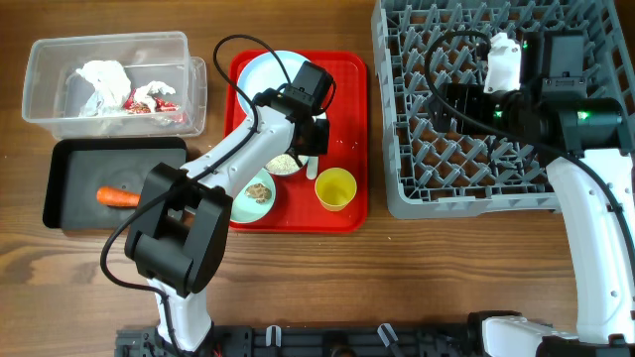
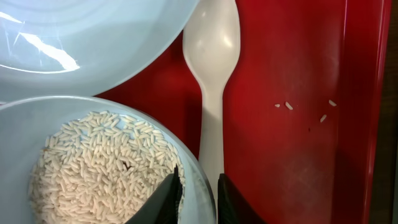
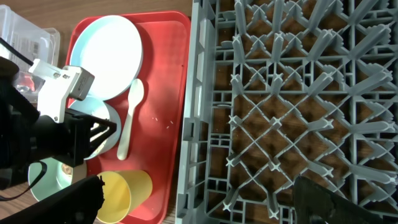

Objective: Sort waste into correct bins and load items into the dishwasher rack
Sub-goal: 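Reach the left gripper to the rice bowl rim and grasp it, then lift the rice bowl and move it over the black tray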

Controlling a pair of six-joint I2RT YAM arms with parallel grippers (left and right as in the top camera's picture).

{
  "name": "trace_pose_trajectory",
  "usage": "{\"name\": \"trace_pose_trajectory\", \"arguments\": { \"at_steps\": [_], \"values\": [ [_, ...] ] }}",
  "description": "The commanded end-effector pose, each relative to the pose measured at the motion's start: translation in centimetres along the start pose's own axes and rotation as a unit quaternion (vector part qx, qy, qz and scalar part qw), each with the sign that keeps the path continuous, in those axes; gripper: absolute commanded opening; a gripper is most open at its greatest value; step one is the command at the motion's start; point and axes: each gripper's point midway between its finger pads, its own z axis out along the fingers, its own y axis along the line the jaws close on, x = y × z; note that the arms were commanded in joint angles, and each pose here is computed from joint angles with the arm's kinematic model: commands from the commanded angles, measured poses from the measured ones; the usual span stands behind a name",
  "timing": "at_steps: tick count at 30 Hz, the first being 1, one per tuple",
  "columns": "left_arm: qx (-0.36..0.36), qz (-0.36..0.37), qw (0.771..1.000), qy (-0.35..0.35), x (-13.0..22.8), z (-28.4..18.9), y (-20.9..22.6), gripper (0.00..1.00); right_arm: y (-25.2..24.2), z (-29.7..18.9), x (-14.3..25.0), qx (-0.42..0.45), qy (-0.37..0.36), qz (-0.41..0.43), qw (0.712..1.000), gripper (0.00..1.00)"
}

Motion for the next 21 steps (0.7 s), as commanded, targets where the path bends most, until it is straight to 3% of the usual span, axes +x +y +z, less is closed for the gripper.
{"name": "trace_pose_trajectory", "arguments": {
  "at_steps": [1, 8, 17, 21],
  "values": [
    [-0.017, -0.003, 1.0, 0.018, 1.07, 1.58, 0.31, 0.2, 0.06, -0.08, -0.34, -0.003, -0.002, 0.008, 1.0, 1.0],
    [-0.023, 0.0, 1.0, 0.013, 0.95, 1.71, 0.28, 0.18, 0.06, -0.08, -0.34, -0.003, -0.002, 0.008, 1.0, 1.0],
    [-0.041, 0.012, 0.999, 0.009, 1.1, 2.52, 0.04, 0.05, 0.05, -0.08, -0.33, -0.003, -0.002, 0.008, 1.0, 1.0],
    [-0.043, 0.014, 0.999, 0.003, 0.91, 2.47, -0.05, 0.04, 0.05, -0.08, -0.31, -0.003, -0.002, 0.008, 1.0, 1.0]
  ]
}}
